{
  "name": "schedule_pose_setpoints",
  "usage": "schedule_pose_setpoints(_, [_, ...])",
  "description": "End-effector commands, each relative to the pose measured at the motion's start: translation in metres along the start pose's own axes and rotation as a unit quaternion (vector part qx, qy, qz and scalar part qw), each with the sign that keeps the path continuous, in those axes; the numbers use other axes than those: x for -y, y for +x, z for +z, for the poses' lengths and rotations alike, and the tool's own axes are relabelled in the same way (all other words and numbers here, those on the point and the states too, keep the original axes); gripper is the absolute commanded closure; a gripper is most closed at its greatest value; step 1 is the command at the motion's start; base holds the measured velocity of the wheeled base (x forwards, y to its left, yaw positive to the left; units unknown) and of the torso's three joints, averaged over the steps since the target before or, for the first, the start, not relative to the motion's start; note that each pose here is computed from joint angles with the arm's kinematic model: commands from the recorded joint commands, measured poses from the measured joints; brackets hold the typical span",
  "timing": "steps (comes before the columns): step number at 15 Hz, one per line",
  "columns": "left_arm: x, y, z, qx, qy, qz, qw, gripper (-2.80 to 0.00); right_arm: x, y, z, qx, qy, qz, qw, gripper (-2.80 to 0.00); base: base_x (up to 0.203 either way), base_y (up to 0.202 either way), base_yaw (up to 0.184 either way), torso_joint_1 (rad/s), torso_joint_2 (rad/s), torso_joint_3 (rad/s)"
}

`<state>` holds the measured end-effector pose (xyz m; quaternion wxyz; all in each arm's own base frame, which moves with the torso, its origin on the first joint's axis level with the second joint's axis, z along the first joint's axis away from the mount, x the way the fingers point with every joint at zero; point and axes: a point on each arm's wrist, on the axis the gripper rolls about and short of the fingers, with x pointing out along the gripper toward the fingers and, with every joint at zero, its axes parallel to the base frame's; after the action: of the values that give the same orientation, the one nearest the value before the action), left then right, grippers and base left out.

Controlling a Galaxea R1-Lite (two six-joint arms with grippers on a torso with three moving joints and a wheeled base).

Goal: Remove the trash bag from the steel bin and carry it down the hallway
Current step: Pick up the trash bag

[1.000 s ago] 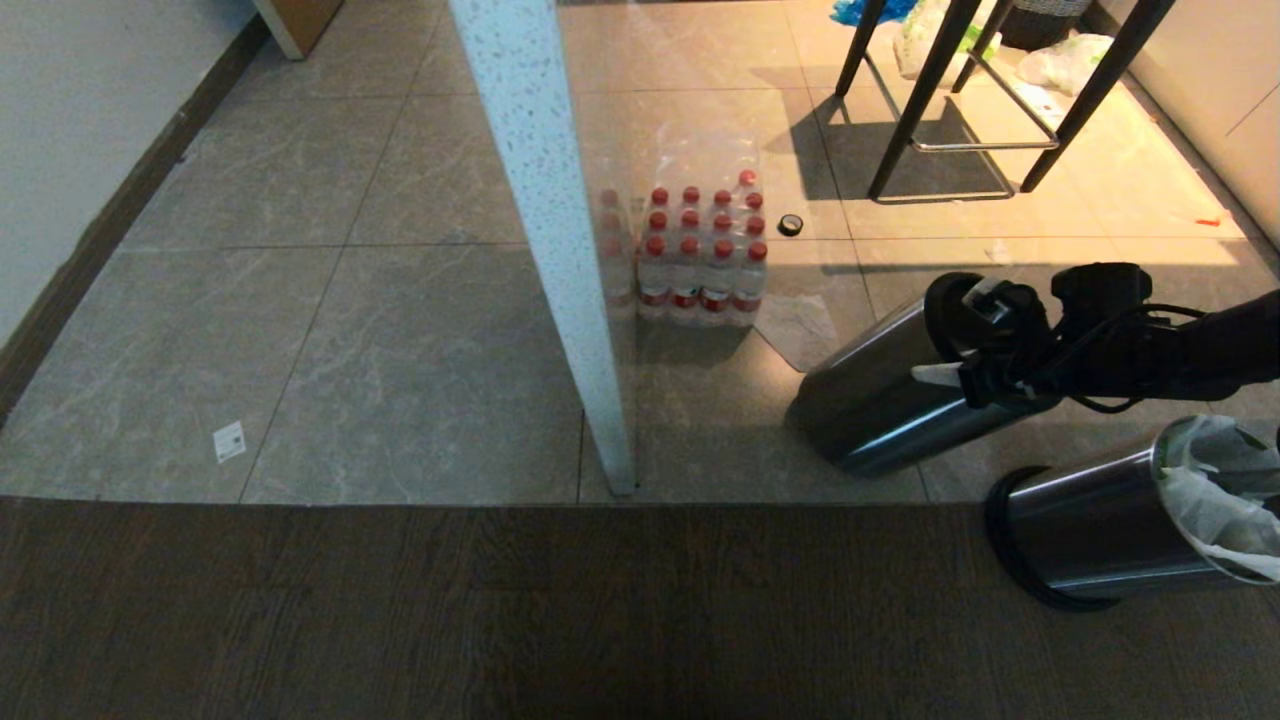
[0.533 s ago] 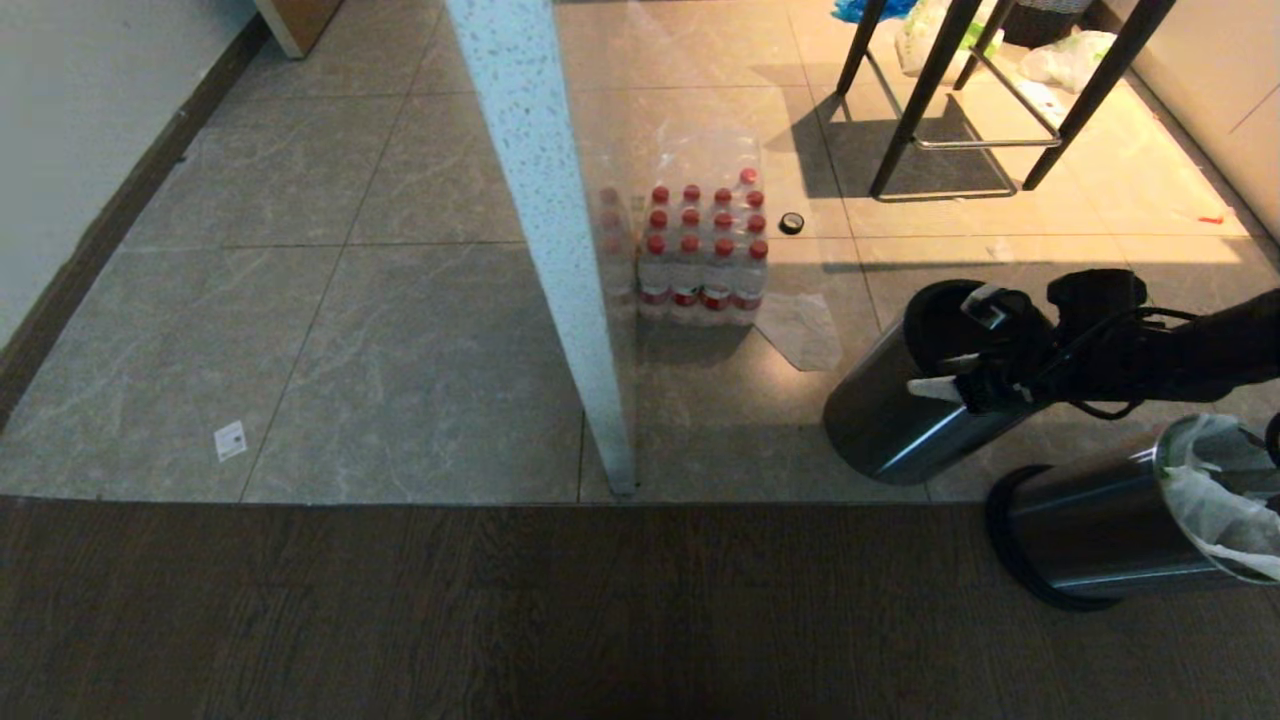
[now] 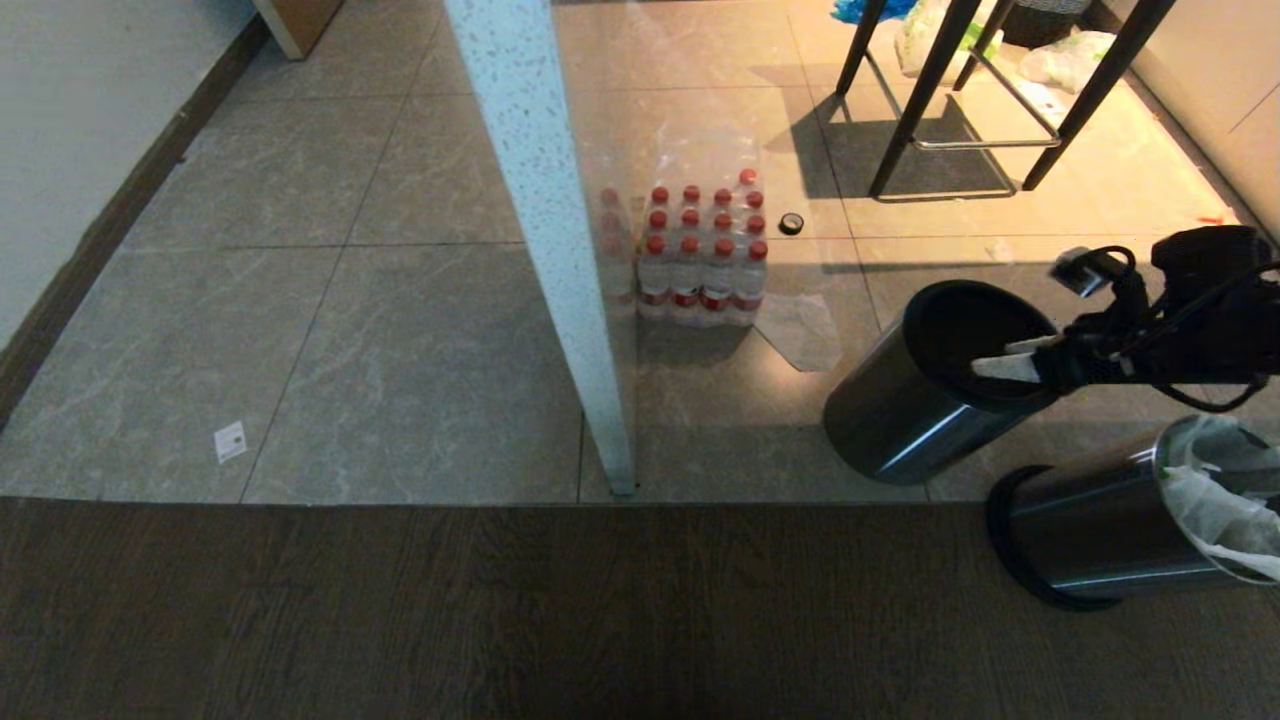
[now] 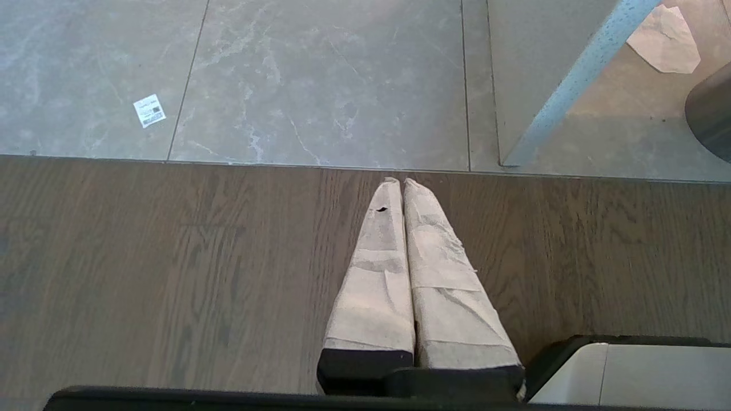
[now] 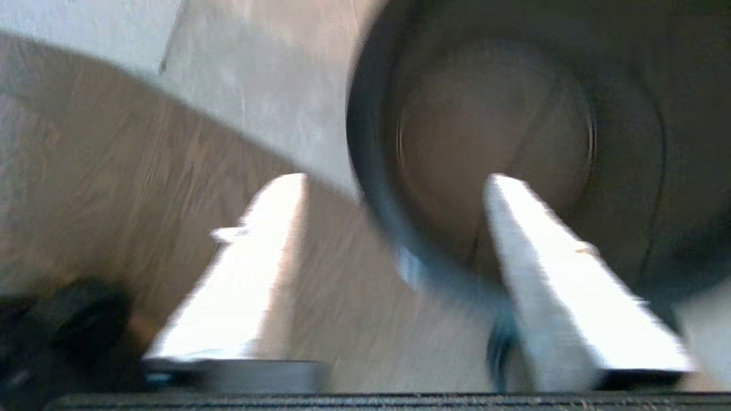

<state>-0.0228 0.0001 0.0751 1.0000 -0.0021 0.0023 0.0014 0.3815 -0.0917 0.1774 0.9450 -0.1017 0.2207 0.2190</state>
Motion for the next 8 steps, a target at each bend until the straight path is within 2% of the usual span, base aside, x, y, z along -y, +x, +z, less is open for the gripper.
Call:
schedule_pose_setpoints(1, [0.000,0.000,0.000,0.000,0.000,0.000,1.0000,0.00,-0.007,-0.054,0.000,0.006,0.007,-0.036,0.999,0.00,0.000,0.000,0.000,0.000,0.00,0.000])
schedule_pose_setpoints(5, [0.000,0.000,0.000,0.000,0.000,0.000,1.0000,0.00,0.001,-0.120,-0.042,-0.023,0.052,-0.114,0.992,0.00,0.000,0.000,0.000,0.000,0.00,0.000])
schedule_pose_setpoints(8, [0.000,0.000,0.000,0.000,0.000,0.000,1.0000,0.00,0.008,-0.167,-0.086,-0.054,0.113,-0.181,0.976,0.00,0.000,0.000,0.000,0.000,0.00,0.000])
